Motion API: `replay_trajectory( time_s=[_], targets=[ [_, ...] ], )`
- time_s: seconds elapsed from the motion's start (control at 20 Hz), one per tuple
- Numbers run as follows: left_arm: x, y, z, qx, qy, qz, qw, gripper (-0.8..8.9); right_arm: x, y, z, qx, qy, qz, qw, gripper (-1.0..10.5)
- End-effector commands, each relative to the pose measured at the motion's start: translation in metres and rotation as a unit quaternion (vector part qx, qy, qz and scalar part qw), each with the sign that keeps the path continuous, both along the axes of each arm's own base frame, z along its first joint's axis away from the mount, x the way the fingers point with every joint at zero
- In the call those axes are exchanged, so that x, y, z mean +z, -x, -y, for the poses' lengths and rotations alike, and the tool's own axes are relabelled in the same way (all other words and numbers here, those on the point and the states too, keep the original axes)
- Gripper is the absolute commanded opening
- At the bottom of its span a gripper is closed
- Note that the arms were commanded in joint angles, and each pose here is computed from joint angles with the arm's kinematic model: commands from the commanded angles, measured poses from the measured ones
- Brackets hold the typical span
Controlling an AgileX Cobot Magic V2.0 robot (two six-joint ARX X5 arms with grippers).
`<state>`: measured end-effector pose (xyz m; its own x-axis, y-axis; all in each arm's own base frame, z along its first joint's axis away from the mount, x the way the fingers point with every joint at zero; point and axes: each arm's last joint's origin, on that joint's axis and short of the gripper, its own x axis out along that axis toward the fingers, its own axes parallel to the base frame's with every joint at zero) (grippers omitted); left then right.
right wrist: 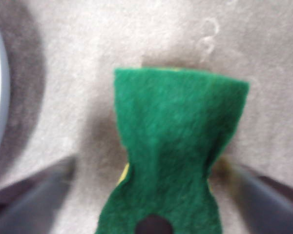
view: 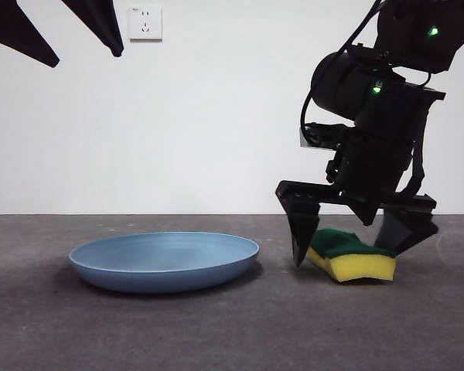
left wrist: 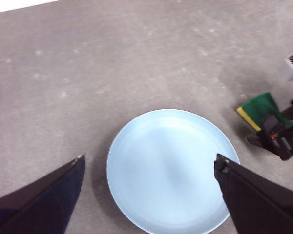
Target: Pick up the plate,pick up the cloth,clean the plate with the cloth
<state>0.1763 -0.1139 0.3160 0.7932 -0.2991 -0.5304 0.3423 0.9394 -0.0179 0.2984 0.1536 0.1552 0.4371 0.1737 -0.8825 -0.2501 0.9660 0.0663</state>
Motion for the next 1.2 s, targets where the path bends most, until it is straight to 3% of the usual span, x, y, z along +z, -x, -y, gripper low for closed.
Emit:
replay_trajectory(
  time_s=[0.05,0.35,0.45,0.5,0.55,0.6,0.65,0.95,1.2],
  targets=[
    [-0.003,0.000,0.000,0.002,-0.001,-0.001,1.000,4.40,-0.003,0.002,0.003,-0.005,0.006,-0.010,1.000,6.9],
    [-0.003,0.000,0.000,0.002,-0.002,-0.001,1.000,4.40,0.025,0.007,0.005,-0.006,-0.011,0.024,1.000,6.8],
    [-0.003,0.000,0.000,-0.003,-0.012,0.004,1.000,4.37,0.039,0.013,0.008,-0.005,-0.016,0.034,0.999,4.3],
    [-0.003,0.000,0.000,0.002,-0.027,0.010,1.000,4.18,0.048,0.017,0.010,0.003,-0.015,0.041,0.999,2.2],
    [-0.003,0.000,-0.001,0.006,-0.038,0.014,0.999,3.24,0.055,0.021,0.011,0.011,-0.015,0.050,0.999,0.5],
    [-0.004,0.000,-0.001,0.001,-0.052,0.015,0.999,1.06,0.065,0.025,0.013,0.017,-0.018,0.064,0.998,-0.1],
    [-0.004,0.000,-0.001,-0.002,-0.058,0.015,0.998,-0.14,0.074,0.028,0.015,0.018,-0.023,0.076,0.997,-0.1],
    [-0.005,-0.003,-0.003,-0.001,-0.060,0.019,0.998,-0.09,0.129,0.061,0.024,0.046,-0.056,0.167,0.983,-0.1],
    [-0.027,0.001,-0.006,-0.001,-0.025,0.080,0.997,-0.09,0.154,0.087,0.030,0.057,-0.071,0.233,0.968,-0.1]
  ],
)
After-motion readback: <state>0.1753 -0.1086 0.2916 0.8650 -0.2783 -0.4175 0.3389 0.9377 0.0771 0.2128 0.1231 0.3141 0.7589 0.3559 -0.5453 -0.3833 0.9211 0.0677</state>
